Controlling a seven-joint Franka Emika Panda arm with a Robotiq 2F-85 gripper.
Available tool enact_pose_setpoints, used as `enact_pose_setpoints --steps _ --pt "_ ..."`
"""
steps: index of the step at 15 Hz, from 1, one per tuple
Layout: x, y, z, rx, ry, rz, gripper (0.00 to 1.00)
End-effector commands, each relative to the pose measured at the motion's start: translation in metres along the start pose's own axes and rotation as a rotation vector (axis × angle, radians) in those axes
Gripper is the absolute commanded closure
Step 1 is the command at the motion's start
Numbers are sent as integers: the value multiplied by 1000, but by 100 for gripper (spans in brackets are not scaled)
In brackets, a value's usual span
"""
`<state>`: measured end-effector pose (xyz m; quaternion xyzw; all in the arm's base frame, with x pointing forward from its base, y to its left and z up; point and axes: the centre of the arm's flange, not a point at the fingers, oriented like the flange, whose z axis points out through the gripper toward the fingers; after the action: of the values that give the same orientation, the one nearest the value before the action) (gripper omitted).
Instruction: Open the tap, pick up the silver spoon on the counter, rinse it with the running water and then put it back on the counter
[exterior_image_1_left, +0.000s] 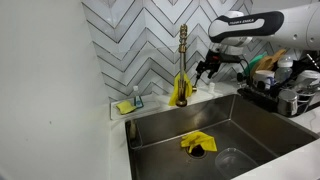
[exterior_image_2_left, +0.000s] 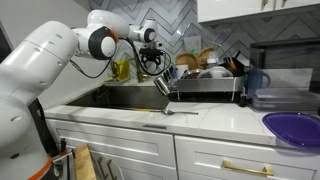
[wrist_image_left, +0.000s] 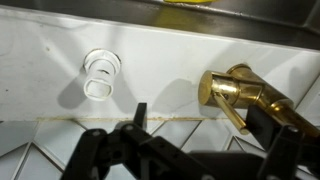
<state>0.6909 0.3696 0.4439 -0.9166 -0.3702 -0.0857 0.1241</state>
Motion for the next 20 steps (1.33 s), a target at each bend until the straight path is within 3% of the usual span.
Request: enact_pose_setpoints --steps 1,8,20 --pt "4 5 3 -36 -24 2 0" --pt "4 5 2 -45 -35 0 0" --pt "-27 -19 -41 78 -35 -26 0"
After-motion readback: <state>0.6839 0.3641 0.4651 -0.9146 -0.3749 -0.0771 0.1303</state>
